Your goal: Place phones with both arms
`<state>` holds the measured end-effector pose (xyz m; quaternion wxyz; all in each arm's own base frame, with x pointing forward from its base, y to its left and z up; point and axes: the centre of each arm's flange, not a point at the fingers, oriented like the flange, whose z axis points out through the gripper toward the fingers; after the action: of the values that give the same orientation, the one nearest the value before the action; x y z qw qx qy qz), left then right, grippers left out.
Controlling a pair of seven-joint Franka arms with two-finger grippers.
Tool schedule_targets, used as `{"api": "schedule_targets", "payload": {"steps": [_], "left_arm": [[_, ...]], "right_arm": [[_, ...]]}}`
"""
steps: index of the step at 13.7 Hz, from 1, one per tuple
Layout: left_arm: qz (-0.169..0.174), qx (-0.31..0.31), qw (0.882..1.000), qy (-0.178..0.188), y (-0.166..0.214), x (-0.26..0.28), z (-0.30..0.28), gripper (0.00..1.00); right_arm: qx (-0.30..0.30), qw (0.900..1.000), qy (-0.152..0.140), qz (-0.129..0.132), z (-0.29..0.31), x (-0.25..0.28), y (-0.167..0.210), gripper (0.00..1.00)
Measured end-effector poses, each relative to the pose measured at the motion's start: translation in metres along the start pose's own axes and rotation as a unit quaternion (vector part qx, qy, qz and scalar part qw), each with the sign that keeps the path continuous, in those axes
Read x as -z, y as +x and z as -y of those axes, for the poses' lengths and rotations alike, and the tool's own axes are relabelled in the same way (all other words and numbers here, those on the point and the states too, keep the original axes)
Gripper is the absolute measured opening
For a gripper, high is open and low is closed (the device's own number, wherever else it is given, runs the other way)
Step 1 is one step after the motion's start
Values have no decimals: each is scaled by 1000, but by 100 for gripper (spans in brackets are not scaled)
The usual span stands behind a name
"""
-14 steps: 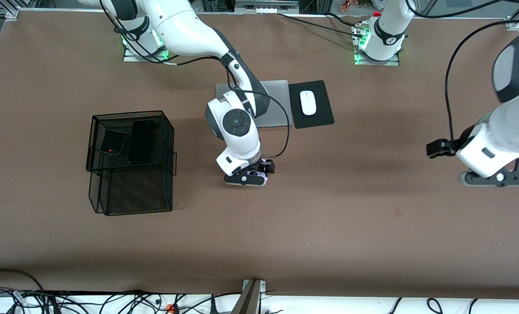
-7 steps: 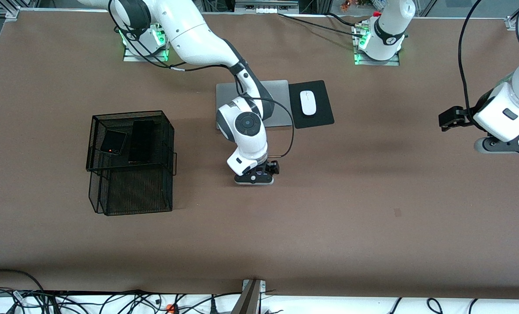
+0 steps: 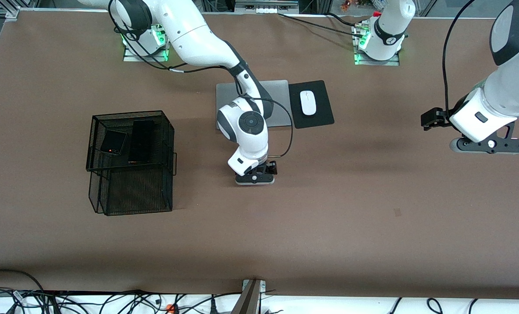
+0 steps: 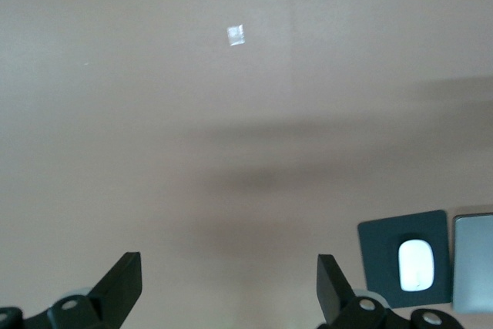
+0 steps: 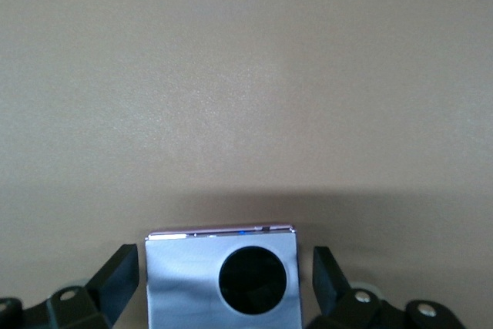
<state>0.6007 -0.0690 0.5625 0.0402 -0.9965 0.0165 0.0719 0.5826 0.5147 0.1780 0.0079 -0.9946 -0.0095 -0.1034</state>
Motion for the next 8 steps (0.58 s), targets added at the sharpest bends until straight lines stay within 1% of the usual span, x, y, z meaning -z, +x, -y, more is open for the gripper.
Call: {"api": "schedule_targets", "payload": {"steps": [3,8], "left_arm": [[-13,10,1000,-8,-4,-7,10,100],[-29,25,999,-9,-7,4,27,100]], "right_arm": [[6,1000,0,2,6,-1,-7,100],[16,1000,-9,-1,7,-5,-10,100]]}}
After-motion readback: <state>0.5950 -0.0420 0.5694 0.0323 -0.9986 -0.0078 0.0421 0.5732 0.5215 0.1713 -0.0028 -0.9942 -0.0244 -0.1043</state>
